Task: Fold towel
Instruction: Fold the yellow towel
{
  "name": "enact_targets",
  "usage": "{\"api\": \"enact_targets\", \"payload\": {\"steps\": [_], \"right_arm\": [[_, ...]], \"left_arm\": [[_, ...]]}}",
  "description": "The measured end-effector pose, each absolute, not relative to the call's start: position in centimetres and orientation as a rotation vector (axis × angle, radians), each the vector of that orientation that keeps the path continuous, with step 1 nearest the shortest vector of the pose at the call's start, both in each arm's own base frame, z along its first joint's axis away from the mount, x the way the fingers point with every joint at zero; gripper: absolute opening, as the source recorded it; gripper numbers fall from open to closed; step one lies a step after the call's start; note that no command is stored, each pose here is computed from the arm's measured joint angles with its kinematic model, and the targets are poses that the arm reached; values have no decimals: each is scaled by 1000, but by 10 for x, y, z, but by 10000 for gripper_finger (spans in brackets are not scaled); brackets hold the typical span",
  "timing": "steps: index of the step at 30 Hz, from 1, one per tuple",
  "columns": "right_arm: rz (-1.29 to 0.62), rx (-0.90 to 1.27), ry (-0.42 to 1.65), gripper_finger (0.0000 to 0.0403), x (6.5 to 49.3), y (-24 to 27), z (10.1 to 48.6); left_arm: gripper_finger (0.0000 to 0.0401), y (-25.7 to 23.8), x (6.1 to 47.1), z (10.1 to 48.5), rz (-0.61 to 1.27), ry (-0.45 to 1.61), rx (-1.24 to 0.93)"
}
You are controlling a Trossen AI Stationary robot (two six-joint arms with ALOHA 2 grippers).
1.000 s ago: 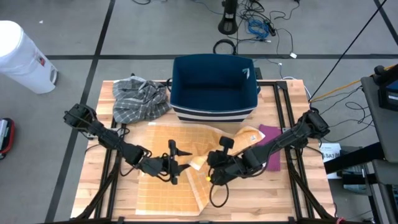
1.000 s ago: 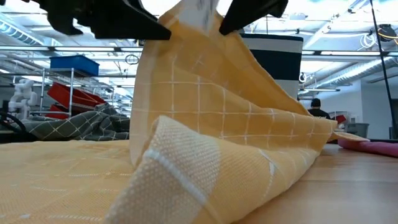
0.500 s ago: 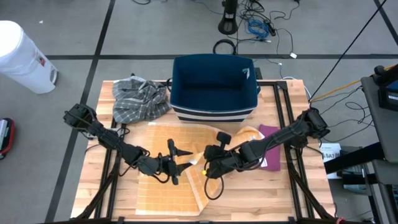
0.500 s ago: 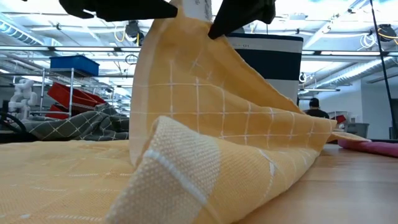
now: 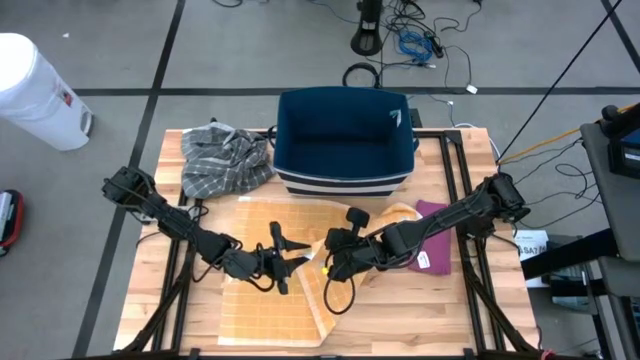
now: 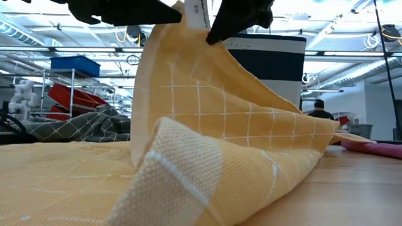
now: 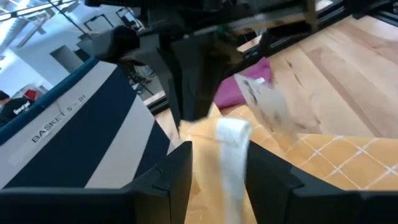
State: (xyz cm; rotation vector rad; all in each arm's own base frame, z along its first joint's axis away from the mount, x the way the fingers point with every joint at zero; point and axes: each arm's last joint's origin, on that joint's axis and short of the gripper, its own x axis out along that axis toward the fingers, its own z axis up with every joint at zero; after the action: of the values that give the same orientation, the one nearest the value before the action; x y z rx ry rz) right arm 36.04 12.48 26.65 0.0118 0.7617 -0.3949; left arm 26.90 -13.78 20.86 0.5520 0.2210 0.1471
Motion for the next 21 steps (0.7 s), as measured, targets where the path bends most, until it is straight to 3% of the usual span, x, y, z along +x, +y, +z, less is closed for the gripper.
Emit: {"api": "enact_targets", "payload": {"steps": [12,21], "right_arm": [[-374,-4,773,0,364,125,263],[-398,-14,779,0,362,125,262]], "left_arm": [[105,-136,271,209,167,249,560],[101,-135,270,206,194,274,548]]}}
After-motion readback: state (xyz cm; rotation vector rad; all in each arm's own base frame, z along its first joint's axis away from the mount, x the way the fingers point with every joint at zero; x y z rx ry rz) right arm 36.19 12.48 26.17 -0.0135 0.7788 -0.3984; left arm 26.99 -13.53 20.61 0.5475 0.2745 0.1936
